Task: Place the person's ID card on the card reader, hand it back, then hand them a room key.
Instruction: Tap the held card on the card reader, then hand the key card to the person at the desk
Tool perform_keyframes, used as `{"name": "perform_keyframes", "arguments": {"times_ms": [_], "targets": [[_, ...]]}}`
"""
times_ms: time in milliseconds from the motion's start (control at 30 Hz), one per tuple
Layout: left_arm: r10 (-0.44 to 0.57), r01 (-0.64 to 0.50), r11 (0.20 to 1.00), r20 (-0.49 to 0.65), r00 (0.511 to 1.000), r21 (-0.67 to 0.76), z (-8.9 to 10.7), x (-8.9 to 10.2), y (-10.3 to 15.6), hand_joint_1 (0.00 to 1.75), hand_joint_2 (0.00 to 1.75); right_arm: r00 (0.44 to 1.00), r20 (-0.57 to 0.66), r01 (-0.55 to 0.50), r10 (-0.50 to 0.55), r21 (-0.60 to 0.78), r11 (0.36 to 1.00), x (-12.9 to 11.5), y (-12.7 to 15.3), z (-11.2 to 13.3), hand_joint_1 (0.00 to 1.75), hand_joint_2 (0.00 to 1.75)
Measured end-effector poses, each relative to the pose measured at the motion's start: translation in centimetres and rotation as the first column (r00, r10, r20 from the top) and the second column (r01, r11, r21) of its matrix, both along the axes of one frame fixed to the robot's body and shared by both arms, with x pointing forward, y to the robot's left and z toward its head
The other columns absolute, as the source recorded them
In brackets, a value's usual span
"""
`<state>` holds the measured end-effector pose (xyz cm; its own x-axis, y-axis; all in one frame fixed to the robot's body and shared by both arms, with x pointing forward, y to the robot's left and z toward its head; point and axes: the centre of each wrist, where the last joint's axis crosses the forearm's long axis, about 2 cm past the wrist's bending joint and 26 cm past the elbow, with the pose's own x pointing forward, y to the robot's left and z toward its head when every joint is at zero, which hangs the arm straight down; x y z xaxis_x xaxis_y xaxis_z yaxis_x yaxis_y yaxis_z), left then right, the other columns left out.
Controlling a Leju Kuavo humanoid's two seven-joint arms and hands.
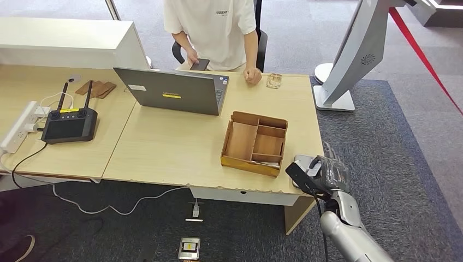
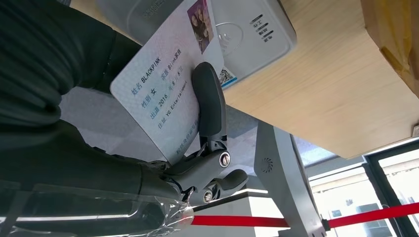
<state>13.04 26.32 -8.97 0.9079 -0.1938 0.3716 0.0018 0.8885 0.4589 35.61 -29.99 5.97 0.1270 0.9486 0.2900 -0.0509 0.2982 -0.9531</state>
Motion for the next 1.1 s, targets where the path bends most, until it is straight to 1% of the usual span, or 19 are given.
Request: {"name": "perform_keyframes", "arguments": {"times_ms": [300, 467, 600, 833, 967, 1100], "targets": [[0.006, -0.006, 1.000, -0.005, 1.000, -0.003, 0.0, 0.0, 0.0, 0.00, 1.75, 1.000, 0.010, -0.009, 0.009, 0.030, 1.000, 0.1, 0.3, 0.1, 1.75, 1.75], [0.002, -0.002, 1.000, -0.007, 1.000, -0.002, 0.0, 0.0, -0.1, 0.00, 1.75, 0.998, 0.049, -0.028, 0.025, 0.058, 0.998, 0.4, 0.9, 0.9, 1.75, 1.75], [0.001, -0.001, 1.000, -0.008, 1.000, -0.003, 0.0, 0.1, -0.1, 0.00, 1.75, 0.993, 0.117, -0.044, 0.034, 0.084, 0.996, 1.3, 1.7, 2.6, 1.75, 1.75], [-0.005, 0.005, 1.000, -0.009, 1.000, -0.004, 0.0, 0.1, -0.2, 0.00, 1.75, 0.965, 0.254, -0.095, 0.064, 0.110, 0.989, 2.8, 3.1, 6.8, 1.75, 1.75], [-0.013, 0.013, 1.000, -0.008, 1.000, -0.002, 0.1, 0.4, -0.2, 0.00, 1.75, 0.946, 0.316, -0.126, 0.076, 0.140, 0.982, 3.2, 3.7, 8.8, 1.75, 1.75], [-0.019, 0.019, 1.000, -0.006, 1.000, 0.000, 0.2, 0.7, -0.3, 0.00, 1.75, 0.933, 0.351, -0.150, 0.081, 0.172, 0.974, 3.3, 4.1, 10.0, 1.75, 1.75]]}}
